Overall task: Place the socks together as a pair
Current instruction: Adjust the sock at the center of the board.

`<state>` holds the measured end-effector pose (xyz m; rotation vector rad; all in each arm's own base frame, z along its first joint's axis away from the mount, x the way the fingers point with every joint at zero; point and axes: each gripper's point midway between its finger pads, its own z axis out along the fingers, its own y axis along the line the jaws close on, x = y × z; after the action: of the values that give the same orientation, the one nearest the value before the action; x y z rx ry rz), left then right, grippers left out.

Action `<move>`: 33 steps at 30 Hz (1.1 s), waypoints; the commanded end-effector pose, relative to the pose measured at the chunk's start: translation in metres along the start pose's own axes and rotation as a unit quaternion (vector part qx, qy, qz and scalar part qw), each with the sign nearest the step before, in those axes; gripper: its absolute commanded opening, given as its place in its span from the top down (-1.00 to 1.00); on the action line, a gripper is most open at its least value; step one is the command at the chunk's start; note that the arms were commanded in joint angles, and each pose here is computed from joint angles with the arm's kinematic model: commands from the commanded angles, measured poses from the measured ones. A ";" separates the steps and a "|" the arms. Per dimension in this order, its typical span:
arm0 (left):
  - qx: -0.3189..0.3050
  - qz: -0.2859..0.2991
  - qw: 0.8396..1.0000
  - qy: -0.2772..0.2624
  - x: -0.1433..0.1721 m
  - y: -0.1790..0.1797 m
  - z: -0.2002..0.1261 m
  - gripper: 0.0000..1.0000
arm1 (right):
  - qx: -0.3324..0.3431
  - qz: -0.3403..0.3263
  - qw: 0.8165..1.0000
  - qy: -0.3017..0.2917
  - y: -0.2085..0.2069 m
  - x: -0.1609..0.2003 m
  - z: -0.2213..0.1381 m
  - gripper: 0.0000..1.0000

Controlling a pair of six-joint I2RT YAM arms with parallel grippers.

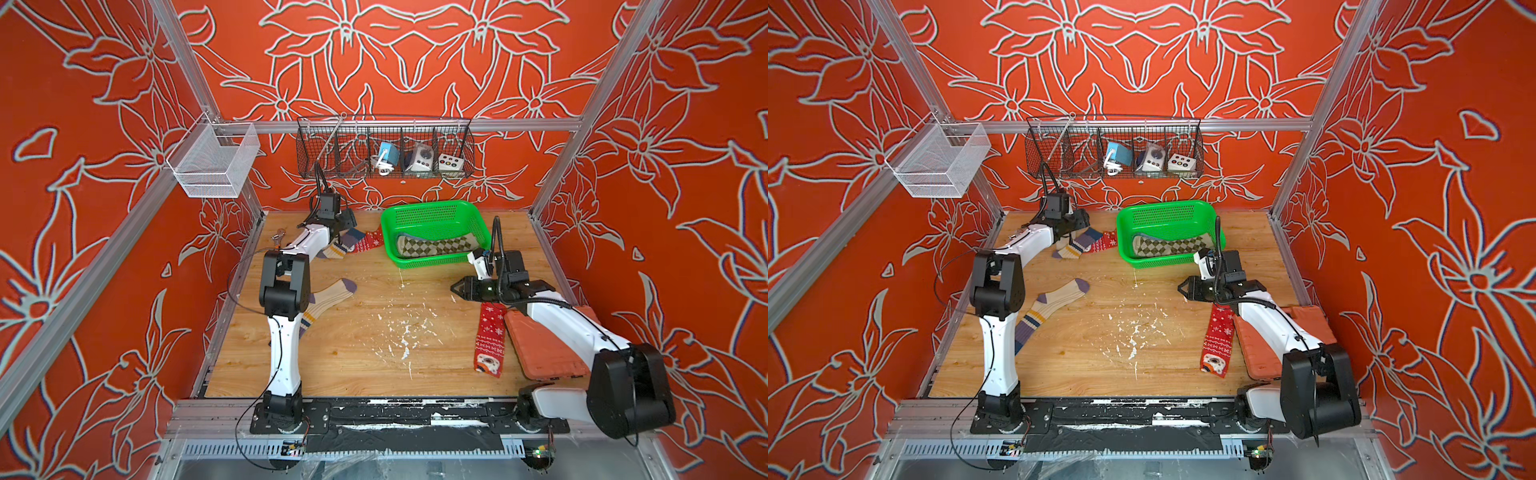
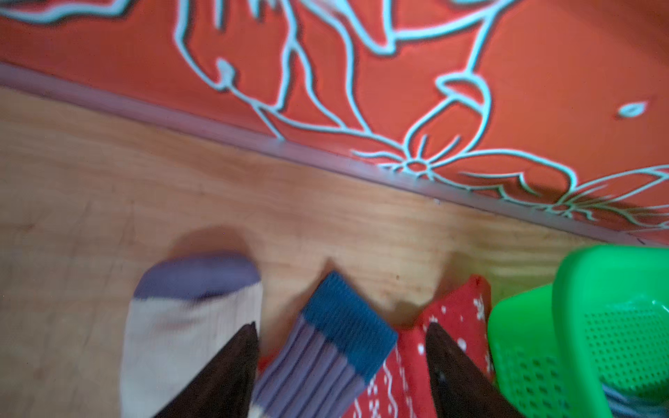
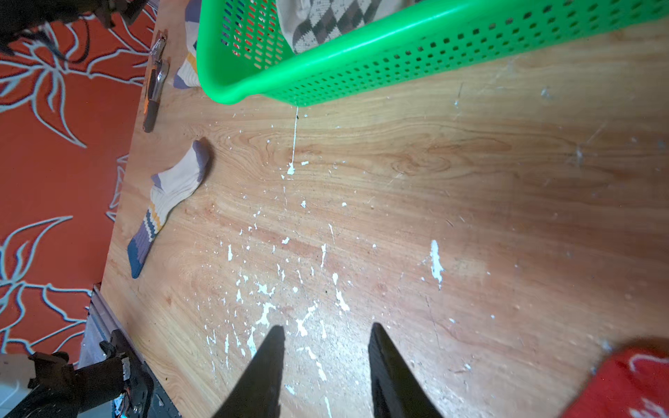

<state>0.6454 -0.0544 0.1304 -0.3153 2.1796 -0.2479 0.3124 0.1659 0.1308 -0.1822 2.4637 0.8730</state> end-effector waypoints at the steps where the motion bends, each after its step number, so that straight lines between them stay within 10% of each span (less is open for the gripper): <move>1: -0.021 0.016 0.999 0.036 0.009 0.006 0.021 -0.38 | -0.001 -0.013 1.000 -0.015 0.000 -0.008 0.008 0.23; 24: -0.020 -0.008 0.991 0.133 0.094 0.027 0.064 -0.25 | 0.000 -0.025 1.000 0.001 0.001 -0.001 0.022 0.37; 33: -0.026 -0.007 0.983 0.184 0.128 0.036 0.048 0.09 | -0.002 -0.028 1.000 -0.002 0.005 -0.001 0.017 0.45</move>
<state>0.6484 -0.0591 0.0372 -0.3182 2.3646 -0.2665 0.3212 0.1793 0.1163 -0.2246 2.4644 0.8679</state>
